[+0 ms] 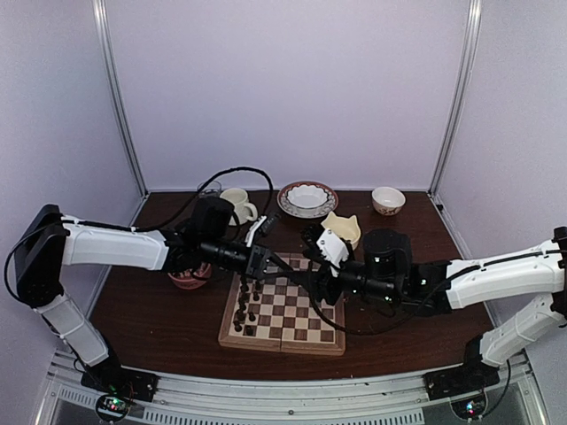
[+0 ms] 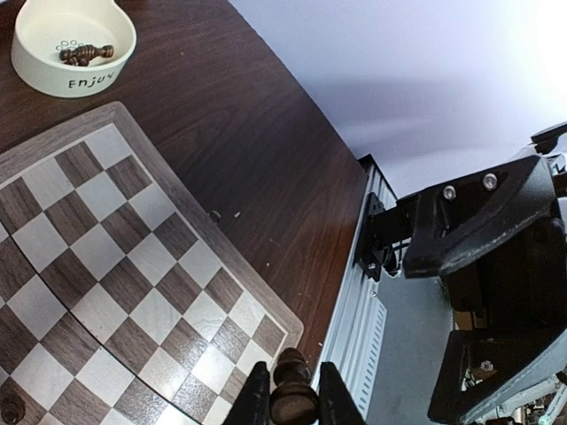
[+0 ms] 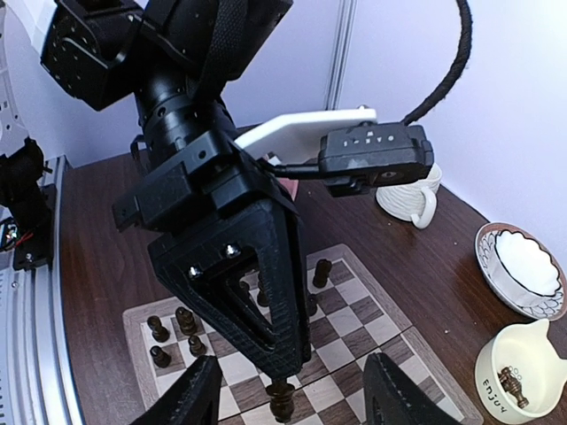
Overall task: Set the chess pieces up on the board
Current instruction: Pass from the right arm to the left, then pass from the left arm to the right
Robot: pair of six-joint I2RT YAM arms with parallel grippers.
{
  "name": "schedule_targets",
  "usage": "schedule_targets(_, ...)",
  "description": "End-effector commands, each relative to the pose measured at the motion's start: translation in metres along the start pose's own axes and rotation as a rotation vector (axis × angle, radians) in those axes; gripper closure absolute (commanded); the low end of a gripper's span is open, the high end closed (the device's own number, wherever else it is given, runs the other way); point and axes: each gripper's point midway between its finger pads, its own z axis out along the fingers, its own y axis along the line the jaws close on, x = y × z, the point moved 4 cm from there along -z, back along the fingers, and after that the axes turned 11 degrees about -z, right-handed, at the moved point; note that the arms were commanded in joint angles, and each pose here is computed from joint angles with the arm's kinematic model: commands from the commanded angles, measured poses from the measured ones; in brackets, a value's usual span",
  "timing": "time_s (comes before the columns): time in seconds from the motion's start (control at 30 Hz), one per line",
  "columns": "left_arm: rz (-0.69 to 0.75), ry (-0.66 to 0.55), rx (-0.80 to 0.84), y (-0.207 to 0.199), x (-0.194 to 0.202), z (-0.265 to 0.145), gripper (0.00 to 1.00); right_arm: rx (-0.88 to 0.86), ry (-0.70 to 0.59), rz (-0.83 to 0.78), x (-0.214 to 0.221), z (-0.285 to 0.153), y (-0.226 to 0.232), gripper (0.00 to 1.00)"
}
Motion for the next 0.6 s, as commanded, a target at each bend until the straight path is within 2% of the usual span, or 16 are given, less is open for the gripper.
schedule_targets(0.0, 0.057, -0.069, 0.124, -0.023, -0.011, -0.012, 0.91, -0.044, -0.079, 0.039, -0.014, -0.009, 0.005, 0.43)
schedule_targets(0.23, 0.069, -0.079, 0.203, -0.038, -0.011, -0.021, 0.91, -0.119, -0.130, 0.003, -0.016, -0.014, 0.015, 0.43)
schedule_targets(0.57, 0.083, -0.091, 0.261, -0.053, -0.011, -0.030, 0.91, -0.104, -0.187, -0.013, -0.015, -0.024, 0.014, 0.42)
